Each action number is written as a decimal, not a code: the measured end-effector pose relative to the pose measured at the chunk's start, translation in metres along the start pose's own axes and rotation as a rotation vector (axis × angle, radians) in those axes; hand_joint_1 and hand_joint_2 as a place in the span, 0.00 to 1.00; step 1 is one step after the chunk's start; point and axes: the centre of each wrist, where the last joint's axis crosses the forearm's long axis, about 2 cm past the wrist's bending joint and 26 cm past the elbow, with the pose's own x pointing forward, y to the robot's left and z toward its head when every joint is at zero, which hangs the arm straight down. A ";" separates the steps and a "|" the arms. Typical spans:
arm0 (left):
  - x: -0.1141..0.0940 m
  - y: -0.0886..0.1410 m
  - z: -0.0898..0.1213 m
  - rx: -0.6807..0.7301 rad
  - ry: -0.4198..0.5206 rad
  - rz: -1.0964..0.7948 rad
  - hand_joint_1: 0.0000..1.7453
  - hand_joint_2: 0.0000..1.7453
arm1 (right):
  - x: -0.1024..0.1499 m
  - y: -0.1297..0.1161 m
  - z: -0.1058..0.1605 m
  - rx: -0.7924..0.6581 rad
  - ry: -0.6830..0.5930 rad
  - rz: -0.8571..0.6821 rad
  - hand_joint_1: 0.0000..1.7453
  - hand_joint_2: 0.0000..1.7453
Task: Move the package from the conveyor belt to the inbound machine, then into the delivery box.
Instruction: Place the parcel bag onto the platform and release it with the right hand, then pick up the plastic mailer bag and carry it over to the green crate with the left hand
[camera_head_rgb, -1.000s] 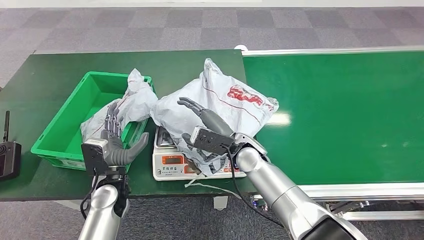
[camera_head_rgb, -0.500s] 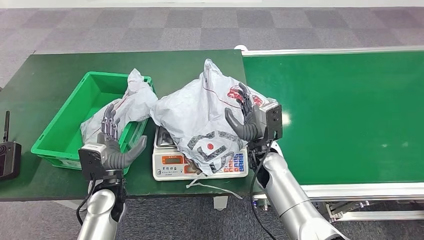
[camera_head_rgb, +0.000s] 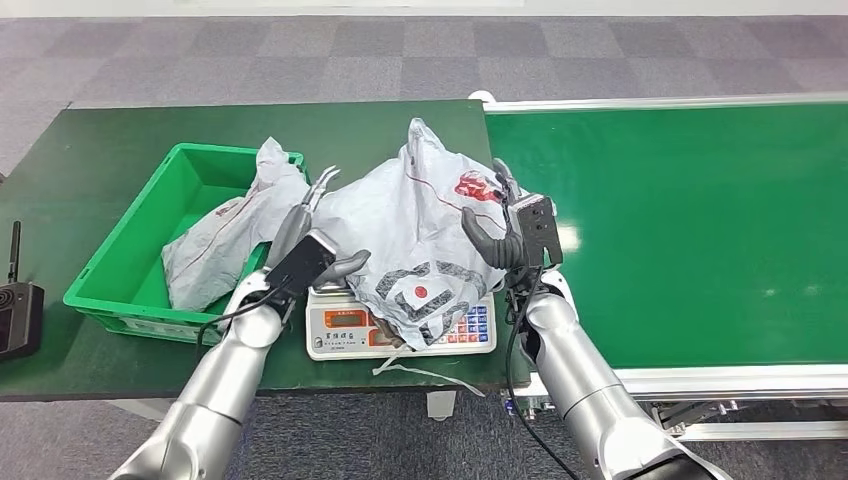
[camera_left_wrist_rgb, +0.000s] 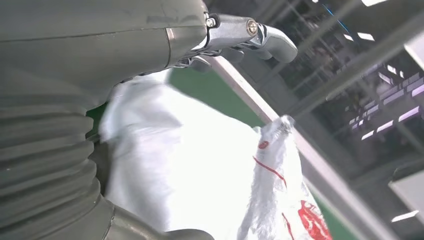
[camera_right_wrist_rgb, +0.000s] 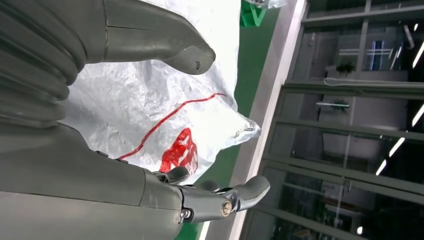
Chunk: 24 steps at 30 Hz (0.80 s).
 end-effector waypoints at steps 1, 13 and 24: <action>0.000 0.002 -0.009 -0.029 0.002 -0.032 0.00 1.00 | 0.000 0.000 0.000 0.006 0.000 -0.002 0.00 1.00; -0.004 0.017 -0.063 -0.655 0.108 -0.275 0.00 1.00 | 0.003 0.000 -0.004 0.073 -0.013 -0.023 0.00 1.00; -0.011 0.023 -0.062 -1.007 0.225 -0.200 0.13 1.00 | 0.025 0.002 -0.028 0.093 -0.052 -0.054 0.00 1.00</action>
